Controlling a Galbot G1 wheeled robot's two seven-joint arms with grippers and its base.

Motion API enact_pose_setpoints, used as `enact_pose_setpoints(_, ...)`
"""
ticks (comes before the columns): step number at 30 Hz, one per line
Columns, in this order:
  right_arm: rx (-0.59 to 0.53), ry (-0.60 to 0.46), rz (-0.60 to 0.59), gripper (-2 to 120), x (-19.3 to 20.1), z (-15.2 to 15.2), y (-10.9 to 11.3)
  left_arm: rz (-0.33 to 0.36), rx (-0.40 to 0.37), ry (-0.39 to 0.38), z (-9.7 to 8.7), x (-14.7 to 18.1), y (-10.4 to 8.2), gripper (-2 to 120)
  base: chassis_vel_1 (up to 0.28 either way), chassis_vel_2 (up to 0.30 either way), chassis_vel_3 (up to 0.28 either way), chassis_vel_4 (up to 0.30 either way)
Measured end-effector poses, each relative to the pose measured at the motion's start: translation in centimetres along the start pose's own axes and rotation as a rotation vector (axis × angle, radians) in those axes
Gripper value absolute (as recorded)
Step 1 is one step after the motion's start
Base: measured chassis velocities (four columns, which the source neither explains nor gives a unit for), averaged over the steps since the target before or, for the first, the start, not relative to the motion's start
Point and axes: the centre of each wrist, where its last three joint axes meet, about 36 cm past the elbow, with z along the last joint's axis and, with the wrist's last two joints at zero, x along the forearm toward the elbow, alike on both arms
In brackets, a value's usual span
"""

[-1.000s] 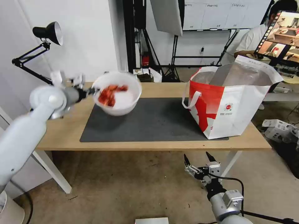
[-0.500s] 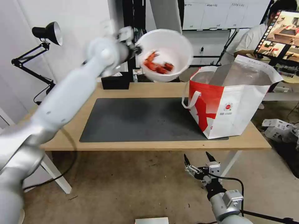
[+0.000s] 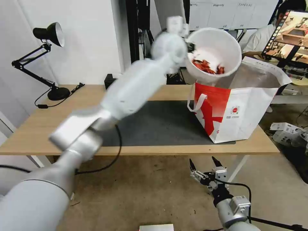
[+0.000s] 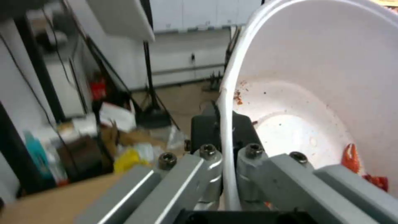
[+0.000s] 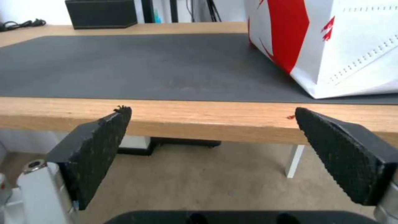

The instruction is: Pick up the trash from the table and place it into the takeout bag.

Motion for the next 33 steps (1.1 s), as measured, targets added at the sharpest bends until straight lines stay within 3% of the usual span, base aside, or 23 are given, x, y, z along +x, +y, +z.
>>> enact_pose_setpoints(1,0.000,0.000,0.000,100,0.0,0.0,0.0,0.008,-0.049,-0.031,0.8,-0.3,-0.4,0,0.000,0.000,0.000,0.000)
enact_pose_setpoints(6,0.000,0.000,0.000,100,0.0,0.0,0.0,0.075,-0.135,-0.071,2.5,-0.3,-0.8,0,0.000,0.000,0.000,0.000)
enact_pose_setpoints(8,0.000,0.000,0.000,100,0.0,0.0,0.0,0.158,-0.198,-0.106,3.8,-0.3,-1.0,0,0.000,0.000,0.000,0.000)
enact_pose_setpoints(14,0.000,0.000,0.000,100,0.0,0.0,0.0,0.245,-0.245,-0.084,5.2,-0.4,-1.6,0,0.000,0.000,0.000,0.000)
enact_pose_setpoints(25,0.000,0.000,0.000,100,0.0,0.0,0.0,0.377,-0.172,0.142,5.0,-1.5,-1.1,0,0.000,0.000,0.000,0.000)
enact_pose_setpoints(29,0.000,0.000,0.000,100,0.0,0.0,0.0,0.399,-0.173,0.164,5.6,-1.6,-1.1,0,0.000,0.000,0.000,0.000)
enact_pose_setpoints(33,0.000,0.000,0.000,100,0.0,0.0,0.0,0.421,-0.171,0.176,5.9,-1.7,-1.1,13,0.000,0.000,0.000,0.000)
